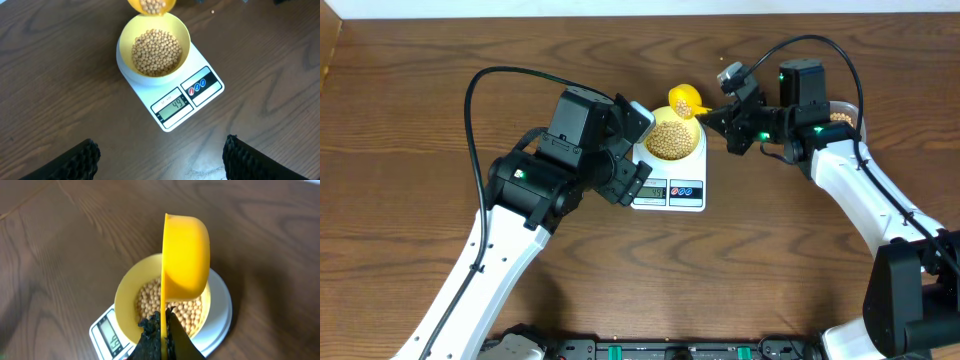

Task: Scoop item into bowl and weigh 50g on scale
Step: 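Hold the yellow scoop tilted over the bowl, trickling soybeans in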

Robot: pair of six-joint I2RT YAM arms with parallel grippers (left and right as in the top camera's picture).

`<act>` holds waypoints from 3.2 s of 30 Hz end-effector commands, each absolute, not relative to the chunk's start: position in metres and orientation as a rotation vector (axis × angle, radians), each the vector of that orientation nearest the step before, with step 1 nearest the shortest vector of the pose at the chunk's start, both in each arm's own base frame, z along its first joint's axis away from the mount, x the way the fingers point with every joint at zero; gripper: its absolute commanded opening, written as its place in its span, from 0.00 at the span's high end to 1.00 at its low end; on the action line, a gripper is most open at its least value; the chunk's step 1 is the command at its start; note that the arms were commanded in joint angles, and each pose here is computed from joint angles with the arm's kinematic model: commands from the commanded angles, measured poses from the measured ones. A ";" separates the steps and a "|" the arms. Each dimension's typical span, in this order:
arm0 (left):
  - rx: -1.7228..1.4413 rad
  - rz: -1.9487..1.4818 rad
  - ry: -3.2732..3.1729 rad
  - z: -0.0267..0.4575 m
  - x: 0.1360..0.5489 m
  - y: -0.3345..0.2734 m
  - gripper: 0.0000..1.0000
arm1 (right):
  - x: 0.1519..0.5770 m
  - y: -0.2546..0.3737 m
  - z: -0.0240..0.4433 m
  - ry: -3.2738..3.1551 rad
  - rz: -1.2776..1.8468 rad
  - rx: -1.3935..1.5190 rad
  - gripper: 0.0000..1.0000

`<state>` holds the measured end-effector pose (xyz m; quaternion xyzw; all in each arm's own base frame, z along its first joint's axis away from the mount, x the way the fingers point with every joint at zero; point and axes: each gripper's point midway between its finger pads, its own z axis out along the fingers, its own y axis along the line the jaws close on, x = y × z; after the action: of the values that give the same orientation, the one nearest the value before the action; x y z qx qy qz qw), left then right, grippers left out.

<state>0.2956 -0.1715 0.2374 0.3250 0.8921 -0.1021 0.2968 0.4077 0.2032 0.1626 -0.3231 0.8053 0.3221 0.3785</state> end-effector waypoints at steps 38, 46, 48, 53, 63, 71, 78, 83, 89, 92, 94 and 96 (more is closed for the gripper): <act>0.872 -0.281 2.362 0.240 0.296 -0.172 0.19 | 0.404 0.211 0.170 2.030 0.838 -0.852 0.99; 0.872 -0.281 2.362 0.240 0.296 -0.172 0.19 | 0.405 0.211 0.172 2.021 0.837 -0.852 0.99; 0.872 -0.281 2.362 0.240 0.296 -0.172 0.19 | 0.395 0.209 0.161 2.089 0.858 -0.844 0.99; 0.872 -0.281 2.362 0.240 0.296 -0.172 0.19 | 0.403 0.210 0.168 2.019 0.819 -0.884 0.99; 0.872 -0.281 2.362 0.240 0.296 -0.172 0.19 | 0.399 0.210 0.164 2.059 0.847 -0.855 0.99; 0.872 -0.281 2.362 0.240 0.296 -0.172 0.19 | 0.404 0.210 0.168 2.038 0.833 -0.852 0.99; 0.871 -0.282 2.362 0.240 0.296 -0.172 0.19 | 0.407 0.211 0.172 2.019 0.835 -0.842 0.99; 0.871 -0.282 2.362 0.240 0.296 -0.172 0.19 | 0.406 0.211 0.172 2.022 0.836 -0.842 0.99; 0.872 -0.281 2.362 0.240 0.296 -0.172 0.19 | 0.406 0.211 0.171 2.023 0.836 -0.842 0.99; 0.872 -0.281 2.362 0.240 0.296 -0.172 0.19 | 0.406 0.211 0.171 2.023 0.836 -0.842 0.99; 0.872 -0.281 2.362 0.240 0.296 -0.172 0.19 | 0.406 0.211 0.171 2.024 0.837 -0.842 0.99; 0.872 -0.282 2.362 0.240 0.296 -0.172 0.19 | 0.406 0.211 0.171 2.023 0.836 -0.842 0.99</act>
<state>0.2956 -0.1715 0.2374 0.3250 0.8921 -0.1021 0.2968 0.4094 0.2062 0.1659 -0.3291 0.7992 0.3210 0.3872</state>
